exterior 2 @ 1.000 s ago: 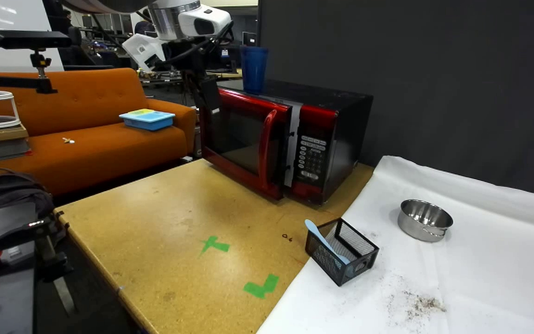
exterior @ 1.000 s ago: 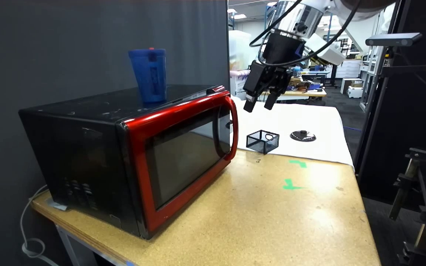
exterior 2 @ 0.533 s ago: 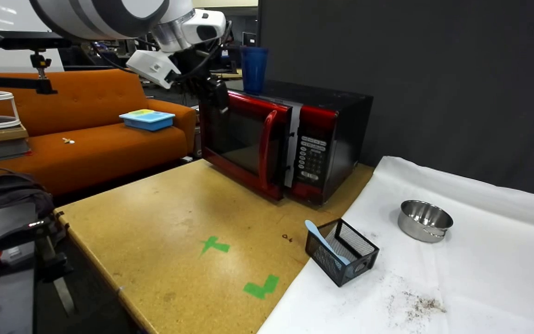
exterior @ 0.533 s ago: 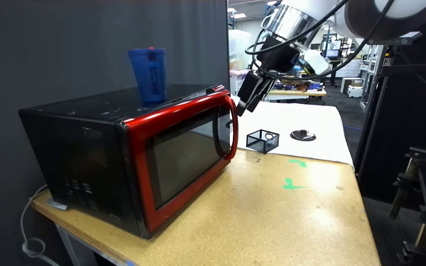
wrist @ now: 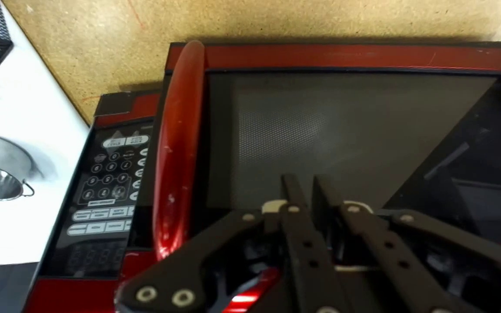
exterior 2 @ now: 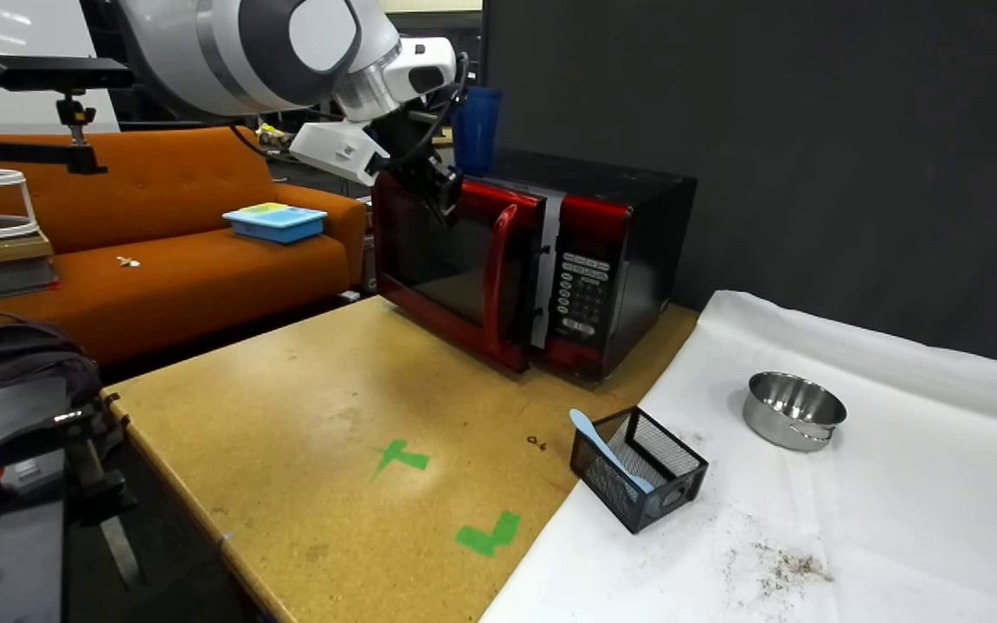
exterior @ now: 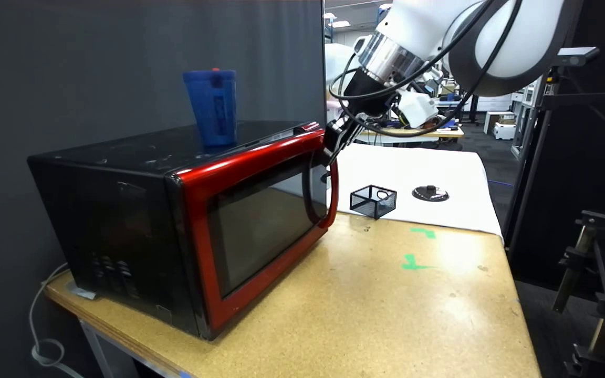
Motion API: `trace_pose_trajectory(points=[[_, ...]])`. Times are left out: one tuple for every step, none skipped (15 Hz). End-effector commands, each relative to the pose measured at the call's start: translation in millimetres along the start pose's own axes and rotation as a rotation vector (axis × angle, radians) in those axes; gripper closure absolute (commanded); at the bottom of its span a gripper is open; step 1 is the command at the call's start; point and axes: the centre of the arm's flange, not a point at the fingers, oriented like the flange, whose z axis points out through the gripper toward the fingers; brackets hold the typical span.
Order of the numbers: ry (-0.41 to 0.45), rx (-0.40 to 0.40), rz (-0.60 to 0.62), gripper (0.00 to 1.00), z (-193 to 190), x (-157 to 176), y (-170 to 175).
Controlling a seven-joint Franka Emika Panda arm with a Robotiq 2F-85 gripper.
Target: Close the microwave door
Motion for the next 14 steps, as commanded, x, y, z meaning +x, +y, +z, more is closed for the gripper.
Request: trace_pose_trajectory(points=[[0.048,-0.013,-0.01,1.0,14,1,-13],[0.065,-0.035,-0.003,1.0,16,3,-13],[0.084,-0.052,0.007,1.0,17,7,-11],[0.104,-0.067,0.018,1.0,17,12,-7],[0.125,-0.077,0.028,1.0,17,18,-3],[0.14,-0.082,0.034,1.0,18,23,0],[0.153,-0.086,0.035,1.0,19,28,-1],[0.157,-0.085,0.031,1.0,22,32,-2],[0.161,-0.08,0.025,1.0,24,37,-5],[0.162,-0.077,0.014,1.0,28,41,-9],[0.161,-0.07,0.002,1.0,32,45,-12],[0.164,-0.067,-0.009,1.0,37,49,-17],[0.165,-0.065,-0.016,1.0,40,52,-19],[0.167,-0.064,-0.02,1.0,42,53,-19]])
